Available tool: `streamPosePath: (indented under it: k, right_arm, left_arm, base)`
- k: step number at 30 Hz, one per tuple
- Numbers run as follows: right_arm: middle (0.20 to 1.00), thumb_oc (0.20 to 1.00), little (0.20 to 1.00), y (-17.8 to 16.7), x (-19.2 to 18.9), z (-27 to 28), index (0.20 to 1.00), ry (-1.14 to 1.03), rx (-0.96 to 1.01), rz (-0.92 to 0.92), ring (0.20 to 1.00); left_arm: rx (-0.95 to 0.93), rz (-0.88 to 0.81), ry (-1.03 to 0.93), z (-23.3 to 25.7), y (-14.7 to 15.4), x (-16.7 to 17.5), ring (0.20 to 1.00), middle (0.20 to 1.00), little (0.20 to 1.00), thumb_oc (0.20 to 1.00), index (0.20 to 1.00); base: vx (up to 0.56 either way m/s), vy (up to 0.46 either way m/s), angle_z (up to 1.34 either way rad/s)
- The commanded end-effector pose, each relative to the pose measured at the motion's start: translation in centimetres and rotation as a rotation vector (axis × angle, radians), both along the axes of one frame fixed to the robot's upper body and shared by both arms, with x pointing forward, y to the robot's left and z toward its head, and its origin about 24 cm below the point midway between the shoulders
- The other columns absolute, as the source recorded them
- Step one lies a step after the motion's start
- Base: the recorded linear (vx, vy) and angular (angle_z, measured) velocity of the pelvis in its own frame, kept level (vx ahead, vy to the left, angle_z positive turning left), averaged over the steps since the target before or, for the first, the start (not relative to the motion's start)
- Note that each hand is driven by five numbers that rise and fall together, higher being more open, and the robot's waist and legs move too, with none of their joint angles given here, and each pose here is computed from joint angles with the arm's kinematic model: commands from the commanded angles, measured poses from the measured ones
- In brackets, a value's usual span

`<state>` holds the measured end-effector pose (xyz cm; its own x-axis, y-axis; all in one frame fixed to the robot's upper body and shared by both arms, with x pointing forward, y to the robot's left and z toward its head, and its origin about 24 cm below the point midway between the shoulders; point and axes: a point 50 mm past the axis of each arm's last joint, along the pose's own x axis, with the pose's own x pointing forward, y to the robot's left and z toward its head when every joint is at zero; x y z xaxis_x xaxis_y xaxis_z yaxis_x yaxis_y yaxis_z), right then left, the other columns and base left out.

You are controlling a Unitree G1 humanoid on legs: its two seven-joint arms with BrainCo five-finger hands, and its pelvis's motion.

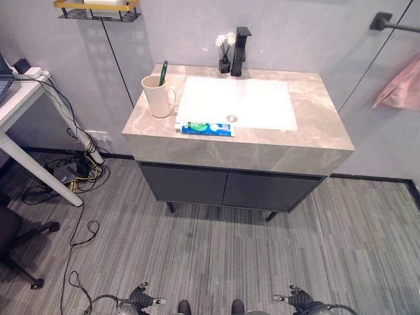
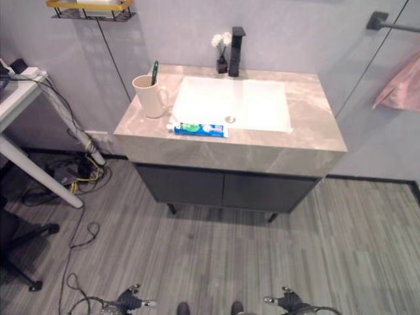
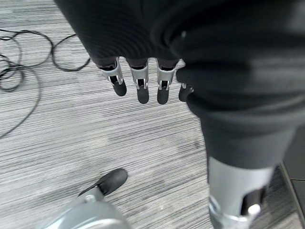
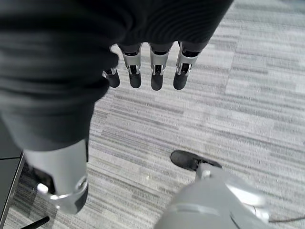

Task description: Put brush and paste in cup on sink, flatten towel.

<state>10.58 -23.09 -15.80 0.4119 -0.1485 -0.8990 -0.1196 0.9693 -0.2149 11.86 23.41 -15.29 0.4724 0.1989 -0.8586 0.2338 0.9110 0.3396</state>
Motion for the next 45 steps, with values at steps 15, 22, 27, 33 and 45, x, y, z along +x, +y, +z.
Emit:
streamPosePath:
  k: [15, 22, 27, 33, 45]
  right_arm:
    - [1.000, 1.000, 1.000, 1.2, 9.4, 6.2, 1.000, -0.609, 0.107, -0.095, 1.000]
    - [1.000, 1.000, 1.000, 1.9, 9.3, 6.0, 1.000, -0.608, 0.119, -0.108, 1.000]
    - [1.000, 1.000, 1.000, 2.2, 9.1, 5.9, 1.000, -0.619, 0.142, -0.147, 1.000]
    - [1.000, 1.000, 1.000, 2.4, 9.7, 6.1, 1.000, -0.629, 0.143, -0.148, 1.000]
    - [1.000, 1.000, 1.000, 2.9, 10.1, 6.1, 1.000, -0.615, 0.126, -0.110, 1.000]
  left_arm:
    - [-0.060, 0.079, -0.618, 6.2, -1.2, 8.3, 1.000, 1.000, 1.000, 1.000, 1.000]
    - [-0.062, 0.046, -0.638, 6.4, -2.1, 8.8, 1.000, 1.000, 1.000, 1.000, 1.000]
    - [-0.071, 0.028, -0.637, 6.3, -2.5, 8.6, 1.000, 1.000, 1.000, 1.000, 1.000]
    - [-0.063, 0.002, -0.633, 6.3, -2.7, 8.6, 1.000, 1.000, 1.000, 1.000, 1.000]
    - [-0.031, -0.053, -0.655, 6.9, -2.4, 9.2, 1.000, 1.000, 1.000, 1.000, 1.000]
  base:
    - [-0.07, 0.008, -0.05]
    - [0.05, 0.003, 0.07]
    - [0.04, 0.048, 0.00]
    - [0.02, 0.086, -0.01]
    - [0.02, 0.164, -0.03]
